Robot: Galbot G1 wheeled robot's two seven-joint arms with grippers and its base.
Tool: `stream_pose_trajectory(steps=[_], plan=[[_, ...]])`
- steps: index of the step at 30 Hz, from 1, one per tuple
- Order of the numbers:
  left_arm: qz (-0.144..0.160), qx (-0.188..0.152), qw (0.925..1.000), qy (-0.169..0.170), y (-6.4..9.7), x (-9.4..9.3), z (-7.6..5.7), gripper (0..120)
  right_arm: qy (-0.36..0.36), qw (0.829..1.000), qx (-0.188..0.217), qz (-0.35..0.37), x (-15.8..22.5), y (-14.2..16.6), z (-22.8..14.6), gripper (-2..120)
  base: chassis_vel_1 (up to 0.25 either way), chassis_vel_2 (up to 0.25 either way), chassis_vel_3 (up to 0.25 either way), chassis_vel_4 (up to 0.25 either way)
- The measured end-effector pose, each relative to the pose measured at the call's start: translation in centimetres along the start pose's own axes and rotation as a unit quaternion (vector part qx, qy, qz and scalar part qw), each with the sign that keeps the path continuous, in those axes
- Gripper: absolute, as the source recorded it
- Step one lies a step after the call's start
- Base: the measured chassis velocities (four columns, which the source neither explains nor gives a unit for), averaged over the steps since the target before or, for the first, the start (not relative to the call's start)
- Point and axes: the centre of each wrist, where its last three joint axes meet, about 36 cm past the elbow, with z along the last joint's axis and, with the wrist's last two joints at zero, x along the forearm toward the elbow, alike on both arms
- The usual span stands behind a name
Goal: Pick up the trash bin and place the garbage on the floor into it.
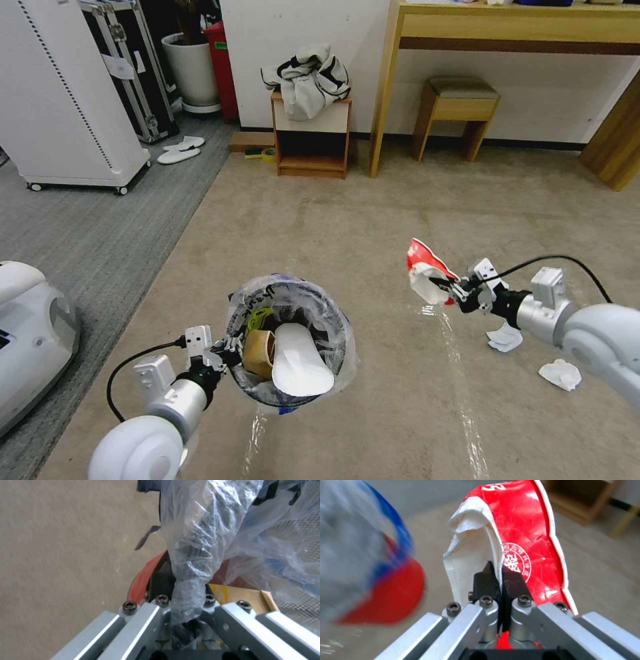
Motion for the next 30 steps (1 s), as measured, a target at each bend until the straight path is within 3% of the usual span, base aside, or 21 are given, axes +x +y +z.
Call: stream_pose_trajectory(steps=[8,17,30], plan=[[0.009,0.033,0.9981,0.051,-0.5,1.6,-1.1,1,-0.073,0.992,-0.012,-0.105,1.1,2.2,-3.5,0,0.000,0.000,0.000,0.000],[0.012,0.060,0.9939,0.092,-1.2,2.3,-1.5,1,-0.116,0.974,-0.006,-0.193,2.0,3.3,-4.3,0,0.000,0.000,0.000,0.000],[0.000,0.072,0.9912,0.111,-1.5,2.2,-1.3,1,-0.183,0.923,-0.006,-0.337,2.2,4.7,-4.2,0,0.000,0.000,0.000,0.000]])
